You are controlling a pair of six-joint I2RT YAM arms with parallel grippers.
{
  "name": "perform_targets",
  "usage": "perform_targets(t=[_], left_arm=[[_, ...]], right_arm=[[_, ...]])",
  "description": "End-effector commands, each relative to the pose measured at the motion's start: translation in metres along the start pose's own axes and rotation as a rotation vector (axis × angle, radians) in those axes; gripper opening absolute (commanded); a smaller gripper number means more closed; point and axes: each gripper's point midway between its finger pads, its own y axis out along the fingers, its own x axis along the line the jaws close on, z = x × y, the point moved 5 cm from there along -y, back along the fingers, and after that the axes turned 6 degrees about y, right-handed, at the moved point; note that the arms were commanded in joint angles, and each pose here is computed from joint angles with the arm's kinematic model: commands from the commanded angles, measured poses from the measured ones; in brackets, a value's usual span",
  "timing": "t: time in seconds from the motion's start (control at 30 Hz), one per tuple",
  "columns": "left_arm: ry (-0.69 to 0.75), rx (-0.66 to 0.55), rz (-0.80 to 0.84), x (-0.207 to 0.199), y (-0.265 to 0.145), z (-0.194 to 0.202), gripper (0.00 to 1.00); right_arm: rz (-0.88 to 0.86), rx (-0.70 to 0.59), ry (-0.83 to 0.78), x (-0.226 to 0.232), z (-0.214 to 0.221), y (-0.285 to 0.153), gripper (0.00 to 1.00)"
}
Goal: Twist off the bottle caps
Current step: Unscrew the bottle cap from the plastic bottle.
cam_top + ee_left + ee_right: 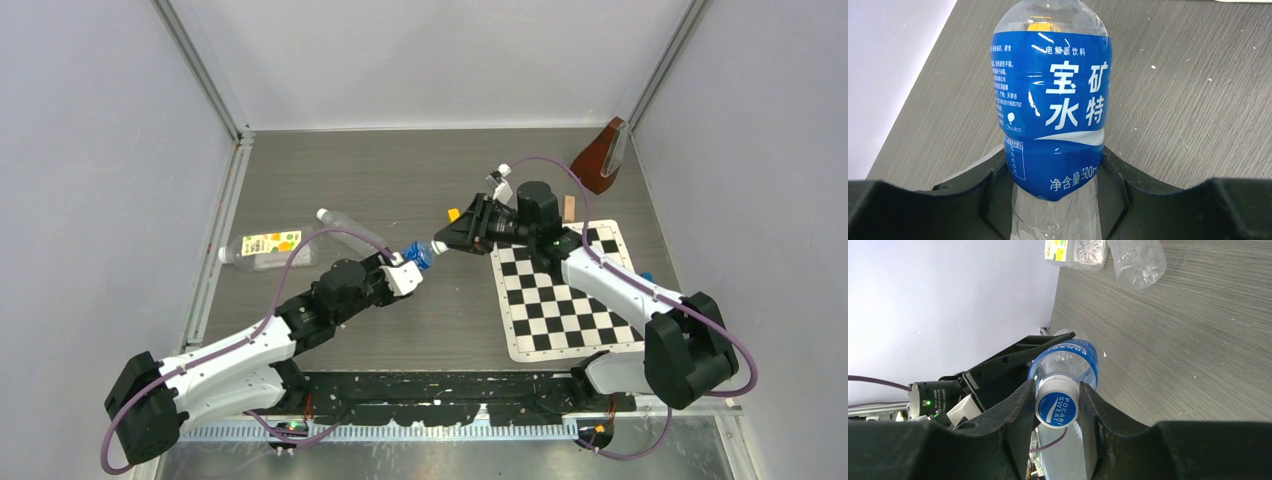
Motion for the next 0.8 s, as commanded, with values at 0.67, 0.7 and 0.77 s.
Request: perform_targets(t=[0.67, 0.7, 0.77], left_arm=[[-0.043, -0.183, 0.104, -0.005, -0.009, -0.036, 0.00], [-0.043, -0.186, 0.108, -0.006, -0.010, -0.036, 0.00], [-0.043, -0.199, 0.117, -0.007, -0.012, -0.038, 0.00]], right_arm=[[-0.327, 0.033, -1.423, 0.000, 0.011, -0.030, 0.01], [-0.334, 0.043, -1.448, 0.001, 0.012, -0.030, 0.00], [-0.356, 0.086, -1.507, 0.000, 0.014, -0.032, 0.00]])
